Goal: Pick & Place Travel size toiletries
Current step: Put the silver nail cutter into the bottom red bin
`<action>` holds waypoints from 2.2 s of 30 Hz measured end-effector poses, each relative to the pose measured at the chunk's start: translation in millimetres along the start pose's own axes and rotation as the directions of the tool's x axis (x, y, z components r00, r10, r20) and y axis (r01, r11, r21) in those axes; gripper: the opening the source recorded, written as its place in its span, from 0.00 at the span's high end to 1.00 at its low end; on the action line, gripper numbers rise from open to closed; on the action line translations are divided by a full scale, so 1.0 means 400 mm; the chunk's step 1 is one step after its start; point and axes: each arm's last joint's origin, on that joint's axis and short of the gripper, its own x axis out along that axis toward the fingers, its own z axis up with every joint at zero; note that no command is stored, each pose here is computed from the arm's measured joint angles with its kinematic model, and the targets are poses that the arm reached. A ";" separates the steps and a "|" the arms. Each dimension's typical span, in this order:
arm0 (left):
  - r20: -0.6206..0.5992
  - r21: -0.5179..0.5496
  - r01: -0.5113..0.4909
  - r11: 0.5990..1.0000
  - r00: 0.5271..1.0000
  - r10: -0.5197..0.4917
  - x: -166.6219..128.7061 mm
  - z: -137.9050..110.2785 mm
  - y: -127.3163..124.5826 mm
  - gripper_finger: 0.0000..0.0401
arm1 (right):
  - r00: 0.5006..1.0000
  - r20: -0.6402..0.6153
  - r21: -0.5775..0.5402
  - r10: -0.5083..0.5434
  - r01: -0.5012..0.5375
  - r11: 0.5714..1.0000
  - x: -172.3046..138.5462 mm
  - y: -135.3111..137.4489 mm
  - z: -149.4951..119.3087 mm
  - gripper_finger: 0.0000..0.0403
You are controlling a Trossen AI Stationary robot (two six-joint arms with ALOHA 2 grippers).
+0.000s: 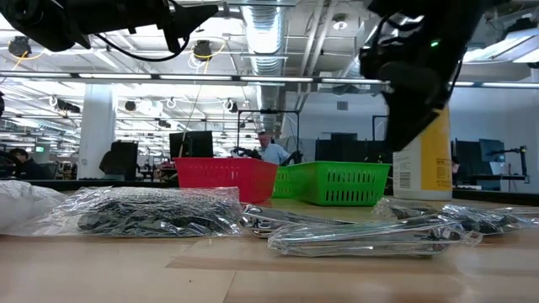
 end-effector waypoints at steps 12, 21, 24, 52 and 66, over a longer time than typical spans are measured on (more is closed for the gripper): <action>0.000 -0.009 0.000 1.000 1.000 0.000 0.000 0.000 0.000 0.38 | 0.960 -0.259 0.031 0.102 -0.097 0.995 -0.057 0.061 -0.125 0.51; 0.000 -0.017 0.000 1.000 1.000 0.000 0.000 0.000 0.000 0.38 | 0.942 -0.310 0.098 0.126 -0.100 0.990 -0.087 0.092 -0.194 0.50; 0.000 -0.017 0.000 1.000 1.000 0.000 0.000 0.000 0.000 0.38 | 0.936 -0.333 0.128 0.113 -0.073 0.989 -0.085 0.091 -0.221 0.49; -0.002 -0.017 0.011 1.000 1.000 -0.011 0.000 0.000 -0.001 0.38 | 0.930 -0.337 0.190 0.144 -0.082 0.978 -0.040 0.083 -0.279 0.47; -0.002 -0.017 0.011 1.000 1.000 -0.011 0.000 0.000 -0.001 0.38 | 0.924 -0.356 0.235 0.140 -0.056 0.970 -0.005 0.063 -0.312 0.47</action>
